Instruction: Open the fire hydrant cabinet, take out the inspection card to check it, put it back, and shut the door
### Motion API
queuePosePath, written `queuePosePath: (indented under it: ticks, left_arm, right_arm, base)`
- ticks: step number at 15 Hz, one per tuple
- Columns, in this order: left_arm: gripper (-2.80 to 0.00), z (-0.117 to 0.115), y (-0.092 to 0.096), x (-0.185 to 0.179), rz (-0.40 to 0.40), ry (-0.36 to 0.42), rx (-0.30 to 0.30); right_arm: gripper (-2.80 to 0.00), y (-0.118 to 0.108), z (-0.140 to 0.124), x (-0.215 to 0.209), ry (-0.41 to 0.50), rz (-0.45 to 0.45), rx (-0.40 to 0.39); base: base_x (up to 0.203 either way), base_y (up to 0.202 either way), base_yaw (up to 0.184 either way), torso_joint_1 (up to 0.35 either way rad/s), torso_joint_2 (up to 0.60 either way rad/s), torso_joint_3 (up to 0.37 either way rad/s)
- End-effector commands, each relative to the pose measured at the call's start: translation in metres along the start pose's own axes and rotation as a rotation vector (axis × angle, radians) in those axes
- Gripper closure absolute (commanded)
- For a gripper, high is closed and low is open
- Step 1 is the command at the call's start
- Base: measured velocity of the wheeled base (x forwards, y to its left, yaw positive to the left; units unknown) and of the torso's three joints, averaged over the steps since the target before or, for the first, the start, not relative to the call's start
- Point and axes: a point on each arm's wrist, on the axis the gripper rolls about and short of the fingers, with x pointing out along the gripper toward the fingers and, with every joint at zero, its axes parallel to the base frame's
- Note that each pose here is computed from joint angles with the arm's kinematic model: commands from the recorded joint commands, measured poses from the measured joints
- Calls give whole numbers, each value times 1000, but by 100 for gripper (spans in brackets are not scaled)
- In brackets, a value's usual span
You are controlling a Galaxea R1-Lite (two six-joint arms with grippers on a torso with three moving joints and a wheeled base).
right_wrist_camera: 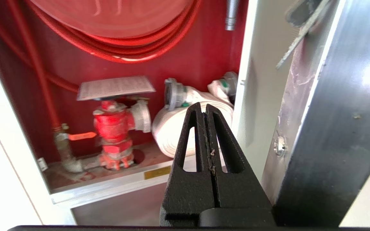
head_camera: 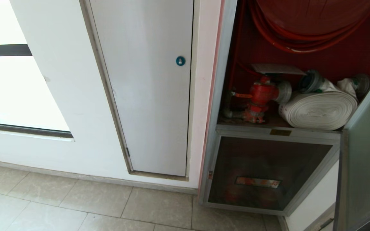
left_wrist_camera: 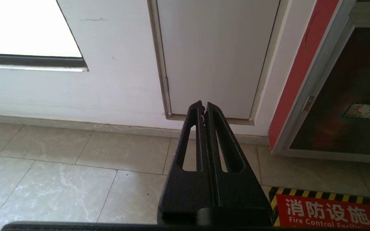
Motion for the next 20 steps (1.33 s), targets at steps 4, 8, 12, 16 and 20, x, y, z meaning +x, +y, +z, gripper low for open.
queuePosePath:
  ticks: [4, 8, 12, 16, 20]
  left_arm:
    - [0, 0, 0, 0, -1, 1, 0]
    - [0, 0, 0, 0, -1, 1, 0]
    - [0, 0, 0, 0, -1, 1, -1]
    - [0, 0, 0, 0, -1, 1, 0]
    - [0, 0, 0, 0, -1, 1, 0]
  right_arm:
    - [0, -2, 4, -1, -18, 12, 18]
    - [0, -4, 7, -2, -33, 40, 26]
    - [0, -13, 10, -7, -53, 57, 47]
    - [0, -22, 13, -12, -69, 58, 66]
    - [0, -30, 13, -17, -85, 75, 77]
  base:
    - [0, 0, 0, 0, 0, 0]
    - [0, 0, 0, 0, 0, 0]
    - [0, 0, 0, 0, 0, 0]
    - [0, 0, 0, 0, 0, 0]
    - [0, 0, 0, 0, 0, 0]
